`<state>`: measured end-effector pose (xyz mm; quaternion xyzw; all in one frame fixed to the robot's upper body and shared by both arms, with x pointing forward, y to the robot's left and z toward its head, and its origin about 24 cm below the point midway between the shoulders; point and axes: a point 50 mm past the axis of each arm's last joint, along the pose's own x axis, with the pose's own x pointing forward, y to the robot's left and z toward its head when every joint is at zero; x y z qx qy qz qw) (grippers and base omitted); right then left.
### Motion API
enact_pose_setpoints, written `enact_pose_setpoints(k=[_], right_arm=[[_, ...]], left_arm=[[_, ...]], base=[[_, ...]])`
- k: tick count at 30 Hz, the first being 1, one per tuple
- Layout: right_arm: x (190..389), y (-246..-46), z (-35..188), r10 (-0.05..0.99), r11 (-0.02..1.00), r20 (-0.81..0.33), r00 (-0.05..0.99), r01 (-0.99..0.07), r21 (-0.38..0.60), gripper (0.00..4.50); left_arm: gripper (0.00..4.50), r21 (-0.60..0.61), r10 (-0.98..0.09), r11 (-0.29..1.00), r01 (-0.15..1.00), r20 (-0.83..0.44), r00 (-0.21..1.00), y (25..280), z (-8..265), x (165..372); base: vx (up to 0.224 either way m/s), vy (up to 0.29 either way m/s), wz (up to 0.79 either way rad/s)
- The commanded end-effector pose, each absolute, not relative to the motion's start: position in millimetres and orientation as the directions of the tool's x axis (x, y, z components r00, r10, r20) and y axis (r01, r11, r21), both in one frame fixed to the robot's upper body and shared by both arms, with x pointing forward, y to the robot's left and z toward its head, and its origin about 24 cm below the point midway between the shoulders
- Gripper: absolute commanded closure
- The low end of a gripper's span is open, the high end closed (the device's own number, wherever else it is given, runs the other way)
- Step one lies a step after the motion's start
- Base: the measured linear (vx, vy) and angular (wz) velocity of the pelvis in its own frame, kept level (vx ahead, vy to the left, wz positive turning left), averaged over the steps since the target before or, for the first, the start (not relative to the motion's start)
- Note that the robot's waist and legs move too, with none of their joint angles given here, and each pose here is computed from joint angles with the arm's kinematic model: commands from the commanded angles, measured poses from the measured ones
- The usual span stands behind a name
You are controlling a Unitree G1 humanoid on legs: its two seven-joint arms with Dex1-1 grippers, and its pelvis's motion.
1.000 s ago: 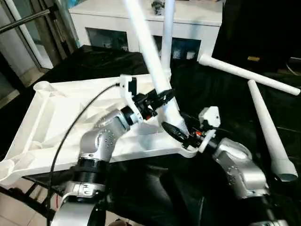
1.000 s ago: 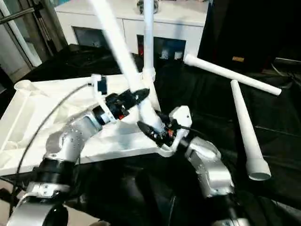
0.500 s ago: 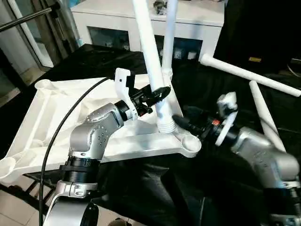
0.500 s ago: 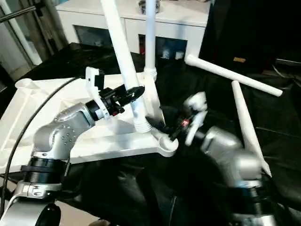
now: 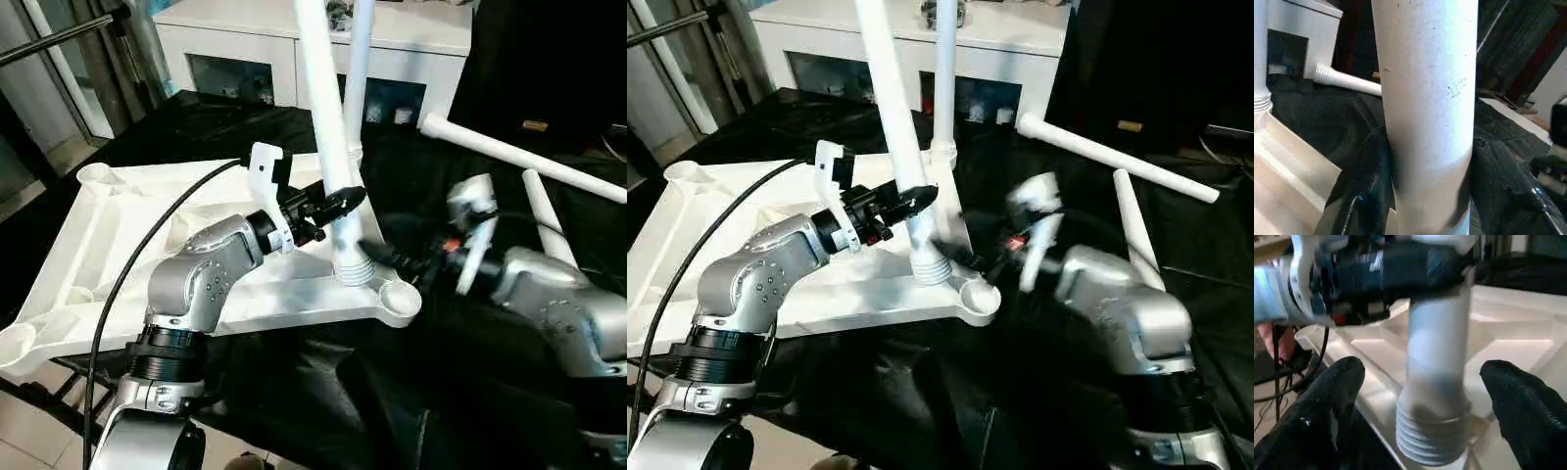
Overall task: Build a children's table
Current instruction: Insert table leg to table base
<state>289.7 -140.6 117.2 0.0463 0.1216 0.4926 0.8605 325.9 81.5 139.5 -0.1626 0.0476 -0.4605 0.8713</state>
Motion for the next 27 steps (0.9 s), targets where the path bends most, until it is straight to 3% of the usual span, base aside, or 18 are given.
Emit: enact_pose_setpoints(k=[1,5,7,10,11,15,16,27], right_arm=[[294.8,-132.3,116.9,0.843,0.529,-0.201,0.499,-0.838,0.135,0.19],[304.4,-120.7,114.4,0.808,0.581,-0.198,0.555,-0.807,0.106,0.19],[305.3,-118.0,112.2,0.801,0.591,-0.2,0.565,-0.8,0.107,0.56],[306.7,-115.2,112.7,0.785,0.616,-0.178,0.593,-0.777,0.129,0.66],[306.7,-115.2,112.7,0.785,0.616,-0.178,0.593,-0.777,0.129,0.92],[305.7,-112.2,110.6,0.771,0.632,-0.201,0.605,-0.766,0.117,1.08],[305.5,-110.6,110.5,0.768,0.636,-0.203,0.608,-0.762,0.122,1.35],[302.6,-98.2,104.1,0.769,0.636,-0.23,0.596,-0.751,0.181,2.2]], left_arm=[[2.5,-0.283,-0.834,0.508,0.814,0.077,0.547,74.5,149.9,324.7],[2.51,-0.259,-0.852,0.487,0.834,0.071,0.519,67.5,151.0,321.7],[2.51,-0.26,-0.849,0.49,0.832,0.072,0.523,66.6,150.8,321.5],[2.51,-0.249,-0.843,0.505,0.827,0.062,0.534,67.2,150.0,321.5],[2.51,-0.249,-0.843,0.505,0.827,0.062,0.534,67.2,150.0,321.5],[2.51,-0.188,-0.826,0.546,0.817,0.043,0.562,69.7,149.6,323.3],[2.51,-0.174,-0.821,0.555,0.813,0.044,0.569,69.7,150.7,324.0],[2.51,-0.096,-0.813,0.578,0.81,0.017,0.582,68.0,151.6,325.1]], base=[[0.0,0.0,0.0],[0.0,0.0,0.0],[0.0,0.0,0.0],[0.0,0.0,0.0],[0.0,0.0,0.0],[0.0,0.0,0.0],[0.0,0.0,0.0],[0.0,0.0,0.0]])
